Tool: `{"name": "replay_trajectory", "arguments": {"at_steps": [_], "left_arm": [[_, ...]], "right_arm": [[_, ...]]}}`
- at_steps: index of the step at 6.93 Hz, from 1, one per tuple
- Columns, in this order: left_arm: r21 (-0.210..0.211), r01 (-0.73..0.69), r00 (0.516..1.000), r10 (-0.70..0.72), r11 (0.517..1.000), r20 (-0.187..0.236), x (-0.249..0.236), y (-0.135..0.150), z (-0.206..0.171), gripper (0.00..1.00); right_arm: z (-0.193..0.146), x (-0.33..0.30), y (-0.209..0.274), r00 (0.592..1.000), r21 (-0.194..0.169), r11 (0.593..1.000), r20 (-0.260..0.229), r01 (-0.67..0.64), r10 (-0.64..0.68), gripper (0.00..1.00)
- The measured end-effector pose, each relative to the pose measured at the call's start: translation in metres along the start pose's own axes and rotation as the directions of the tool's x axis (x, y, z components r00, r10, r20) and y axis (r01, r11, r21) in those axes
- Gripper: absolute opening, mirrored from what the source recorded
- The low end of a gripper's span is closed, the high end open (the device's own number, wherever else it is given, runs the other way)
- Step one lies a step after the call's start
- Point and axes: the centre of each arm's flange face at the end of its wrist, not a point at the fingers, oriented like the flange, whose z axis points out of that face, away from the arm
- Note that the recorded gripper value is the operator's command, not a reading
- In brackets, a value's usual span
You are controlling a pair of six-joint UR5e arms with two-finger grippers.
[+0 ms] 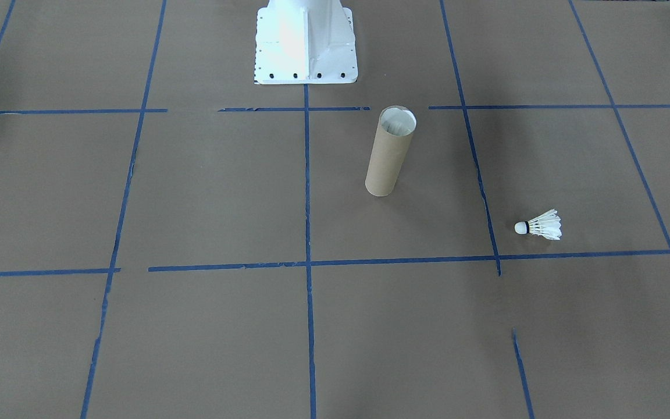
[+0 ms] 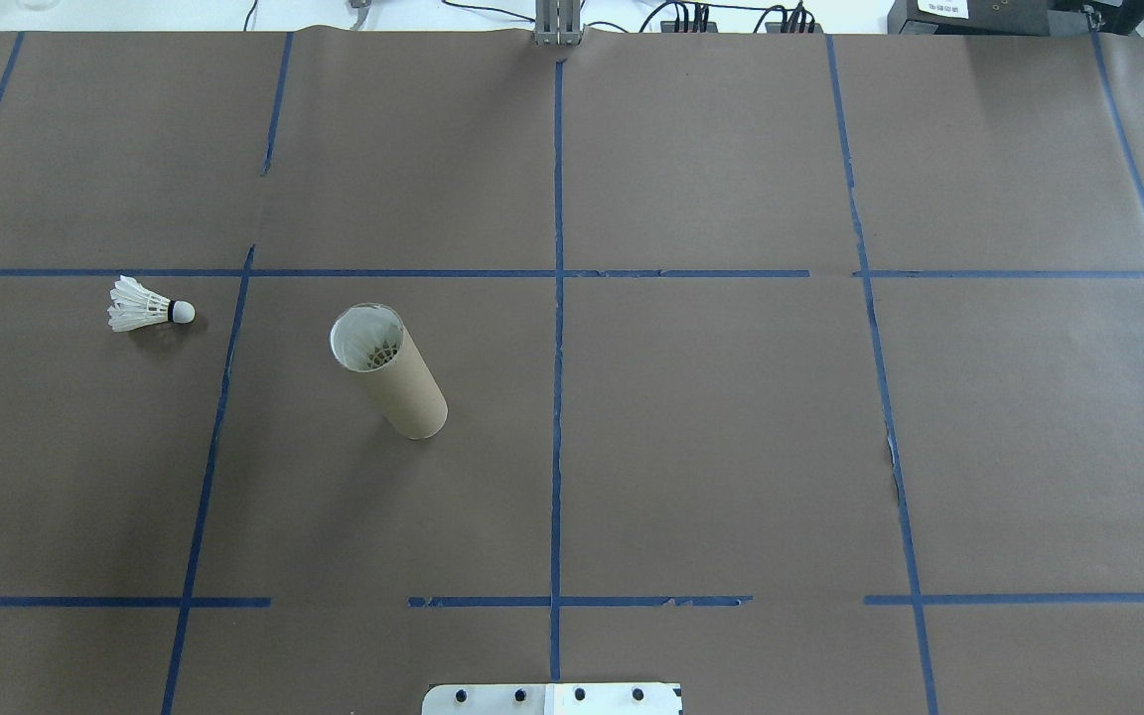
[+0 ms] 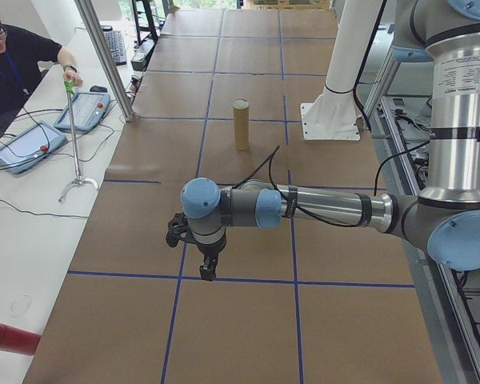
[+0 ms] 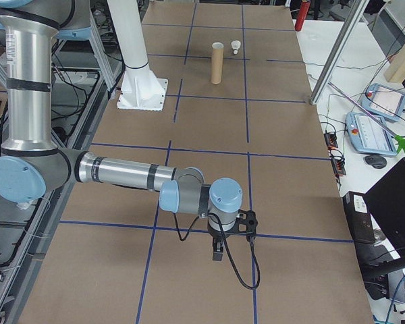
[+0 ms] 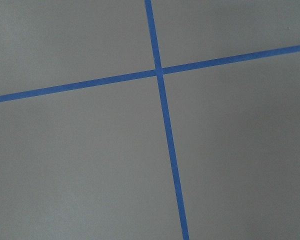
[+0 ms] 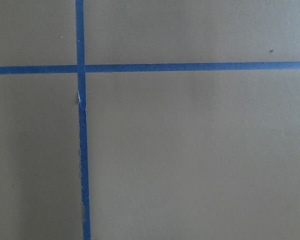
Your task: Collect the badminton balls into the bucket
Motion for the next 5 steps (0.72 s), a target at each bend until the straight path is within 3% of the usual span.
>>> {"name": "replay_trajectory", "arguments": {"at_steps": [3,5], "left_arm": [[0.007,-0.006,1.000,0.006,1.000,0.003,0.002,-0.002,-0.003,1.00],[0.022,-0.030,0.999,0.029,0.999,0.046,0.008,-0.016,-0.013,1.00]], "right_arm": [[0.000,0.000,0.000,1.000,0.000,1.000,-0.001,0.000,0.000,1.00],[0.000,0.000,0.000,1.000,-0.001,1.000,-0.001,-0.001,0.001,1.00]]}}
